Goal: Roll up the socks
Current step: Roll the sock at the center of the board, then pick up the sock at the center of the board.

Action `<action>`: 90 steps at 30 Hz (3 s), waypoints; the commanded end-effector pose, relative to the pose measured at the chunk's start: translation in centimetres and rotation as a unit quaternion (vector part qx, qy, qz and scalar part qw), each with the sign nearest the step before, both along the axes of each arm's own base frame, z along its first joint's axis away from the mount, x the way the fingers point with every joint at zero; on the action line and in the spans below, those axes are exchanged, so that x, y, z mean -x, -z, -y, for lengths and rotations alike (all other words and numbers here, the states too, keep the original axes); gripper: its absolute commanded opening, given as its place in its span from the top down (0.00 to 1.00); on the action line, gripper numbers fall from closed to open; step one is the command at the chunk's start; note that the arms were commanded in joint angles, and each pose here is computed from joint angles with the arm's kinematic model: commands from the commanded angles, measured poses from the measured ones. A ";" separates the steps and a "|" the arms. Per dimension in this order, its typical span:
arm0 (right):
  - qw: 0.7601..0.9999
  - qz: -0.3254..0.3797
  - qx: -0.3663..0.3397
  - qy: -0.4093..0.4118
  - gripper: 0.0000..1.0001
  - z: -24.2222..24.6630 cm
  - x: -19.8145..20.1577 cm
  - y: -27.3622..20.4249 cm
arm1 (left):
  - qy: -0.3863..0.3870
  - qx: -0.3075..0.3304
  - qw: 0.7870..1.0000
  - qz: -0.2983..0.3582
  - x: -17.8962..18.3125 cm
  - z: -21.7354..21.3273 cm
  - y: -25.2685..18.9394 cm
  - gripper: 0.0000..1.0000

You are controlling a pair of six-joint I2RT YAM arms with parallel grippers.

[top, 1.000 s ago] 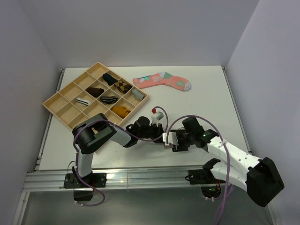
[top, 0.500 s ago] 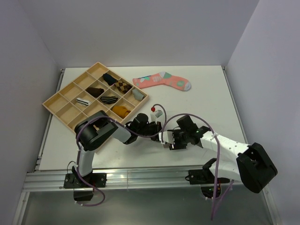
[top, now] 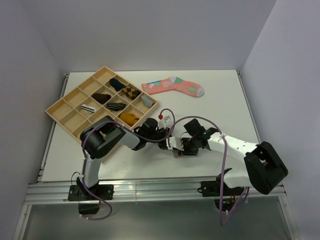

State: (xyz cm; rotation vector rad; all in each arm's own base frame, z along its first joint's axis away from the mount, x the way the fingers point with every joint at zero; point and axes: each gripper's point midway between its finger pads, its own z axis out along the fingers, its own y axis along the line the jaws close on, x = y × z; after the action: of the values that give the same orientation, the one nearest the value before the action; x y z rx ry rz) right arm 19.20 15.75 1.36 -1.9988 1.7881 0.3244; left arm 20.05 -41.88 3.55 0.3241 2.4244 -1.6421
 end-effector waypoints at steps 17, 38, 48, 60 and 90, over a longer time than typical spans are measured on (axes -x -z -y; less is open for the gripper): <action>0.994 -0.049 0.017 0.096 0.94 0.1 -0.1 0.6 | -0.262 -0.031 0.960 -0.098 -1.9 -7.5 -3.9 0.63; 0.987 -0.053 -0.032 0.151 1.00 -1.9 -1.5 -0.5 | -0.541 0.001 0.809 -0.233 3.1 -6.2 -3.7 0.40; 0.984 -0.074 -0.051 0.157 1.00 -2.8 -1.2 -1.0 | -0.574 0.026 0.783 -0.239 1.3 -4.8 -2.7 0.36; 0.982 -0.081 -0.065 0.160 1.00 -3.4 -1.2 -1.5 | -0.571 0.054 0.772 -0.273 0.5 -2.5 -1.5 0.36; 0.982 -0.125 -0.099 0.100 1.00 -4.0 2.1 -3.0 | -0.611 0.034 0.736 -0.288 0.1 -3.2 3.5 0.53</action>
State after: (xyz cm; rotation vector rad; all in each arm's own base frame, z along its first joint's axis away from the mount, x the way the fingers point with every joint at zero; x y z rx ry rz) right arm 18.58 17.46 2.06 -1.6628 2.1259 0.5061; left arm 19.38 -41.22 3.48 -1.1453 2.0627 -1.1879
